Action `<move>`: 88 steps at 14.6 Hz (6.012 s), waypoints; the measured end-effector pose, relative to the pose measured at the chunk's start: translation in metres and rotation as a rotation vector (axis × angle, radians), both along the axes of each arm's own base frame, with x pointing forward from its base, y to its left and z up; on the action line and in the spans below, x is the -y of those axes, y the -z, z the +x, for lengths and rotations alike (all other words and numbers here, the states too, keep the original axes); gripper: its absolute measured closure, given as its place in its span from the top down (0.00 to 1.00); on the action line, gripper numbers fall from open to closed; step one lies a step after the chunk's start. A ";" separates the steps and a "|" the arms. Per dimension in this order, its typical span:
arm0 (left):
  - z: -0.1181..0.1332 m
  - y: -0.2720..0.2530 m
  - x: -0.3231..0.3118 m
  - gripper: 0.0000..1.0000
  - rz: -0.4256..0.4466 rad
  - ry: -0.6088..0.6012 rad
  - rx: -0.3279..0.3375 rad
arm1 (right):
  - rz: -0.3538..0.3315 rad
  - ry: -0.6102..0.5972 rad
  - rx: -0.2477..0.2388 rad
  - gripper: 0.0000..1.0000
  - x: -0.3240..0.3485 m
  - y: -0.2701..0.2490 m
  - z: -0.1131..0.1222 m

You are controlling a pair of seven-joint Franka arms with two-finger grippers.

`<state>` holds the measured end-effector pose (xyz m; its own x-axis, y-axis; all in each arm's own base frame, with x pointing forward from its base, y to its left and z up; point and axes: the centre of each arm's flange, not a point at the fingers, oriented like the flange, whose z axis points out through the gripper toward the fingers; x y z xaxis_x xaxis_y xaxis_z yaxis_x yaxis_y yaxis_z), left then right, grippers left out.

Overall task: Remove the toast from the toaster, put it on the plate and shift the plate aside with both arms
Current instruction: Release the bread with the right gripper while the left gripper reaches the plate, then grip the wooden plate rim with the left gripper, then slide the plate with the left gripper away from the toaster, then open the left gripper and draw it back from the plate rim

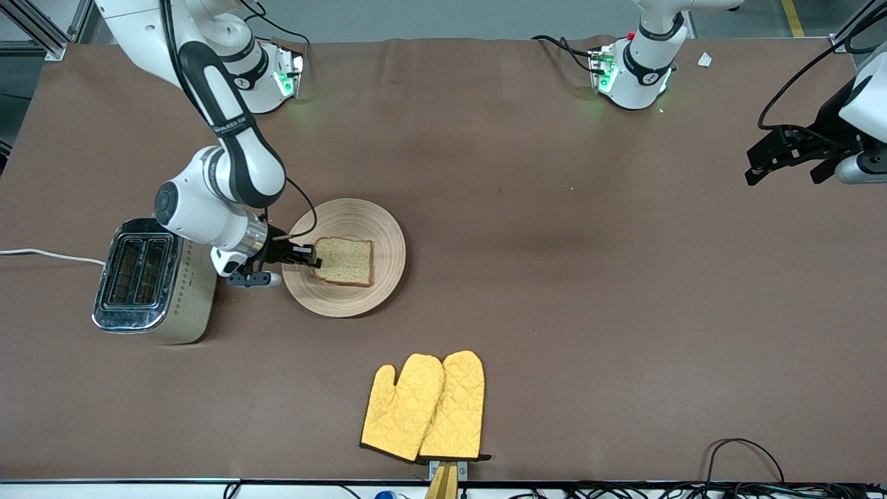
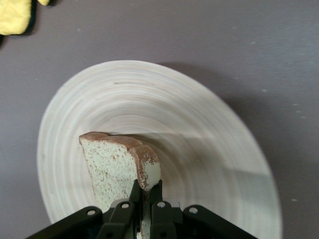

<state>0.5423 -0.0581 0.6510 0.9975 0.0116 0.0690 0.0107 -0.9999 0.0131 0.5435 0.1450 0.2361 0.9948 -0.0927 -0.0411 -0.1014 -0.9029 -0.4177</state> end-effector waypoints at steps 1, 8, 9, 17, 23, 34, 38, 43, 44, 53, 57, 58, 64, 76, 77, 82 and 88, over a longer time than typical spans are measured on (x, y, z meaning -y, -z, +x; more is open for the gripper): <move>0.000 0.000 0.001 1.00 0.000 0.002 -0.001 | -0.001 -0.005 0.002 0.09 0.003 0.001 0.000; 0.015 0.062 0.028 1.00 -0.204 0.009 -0.158 | -0.088 -0.054 0.024 0.63 0.064 -0.002 0.012; 0.023 0.088 0.036 1.00 -0.270 0.000 -0.217 | -0.095 -0.060 0.016 0.73 0.075 -0.005 0.013; 0.082 0.323 0.171 1.00 -0.734 -0.008 -0.409 | -0.222 -0.150 -0.021 0.87 0.128 -0.127 0.054; 0.047 0.466 0.312 1.00 -0.966 -0.012 -0.326 | -0.386 -0.211 0.004 0.94 0.169 -0.279 0.069; -0.008 0.535 0.439 0.63 -1.059 -0.026 -0.236 | -0.452 -0.212 0.091 1.00 0.184 -0.381 0.063; -0.014 0.536 0.445 0.23 -1.074 0.013 -0.214 | -0.446 -0.193 0.090 1.00 0.189 -0.403 0.051; -0.004 0.522 0.446 0.10 -1.067 0.057 -0.149 | -0.434 -0.177 0.076 1.00 0.188 -0.407 0.045; 0.007 0.511 0.441 0.10 -1.049 0.086 -0.121 | -0.422 -0.181 0.070 1.00 0.189 -0.405 0.046; 0.146 0.442 0.151 0.10 -1.027 0.233 -0.268 | -0.443 -0.161 0.062 1.00 0.176 -0.411 0.040; 0.145 0.447 -0.015 0.10 -1.072 0.337 -0.260 | -0.446 -0.164 0.061 1.00 0.174 -0.411 0.041; 0.140 0.451 -0.058 0.10 -1.065 0.354 -0.242 | -0.446 -0.164 0.061 1.00 0.174 -0.411 0.041; 0.091 0.495 -0.228 0.10 -1.065 0.305 -0.176 | -0.448 -0.165 0.061 1.00 0.174 -0.411 0.040; 0.092 0.510 -0.261 0.72 -0.995 0.301 -0.201 | -0.450 -0.165 0.060 1.00 0.176 -0.411 0.040; 0.104 0.489 -0.263 0.81 -0.933 0.318 -0.208 | -0.450 -0.165 0.061 1.00 0.176 -0.411 0.040; 0.165 0.324 -0.168 1.00 -0.534 0.501 -0.209 | -0.450 -0.160 0.059 1.00 0.179 -0.410 0.041; 0.143 0.128 -0.001 1.00 -0.123 0.479 -0.135 | -0.450 -0.159 0.051 1.00 0.181 -0.413 0.036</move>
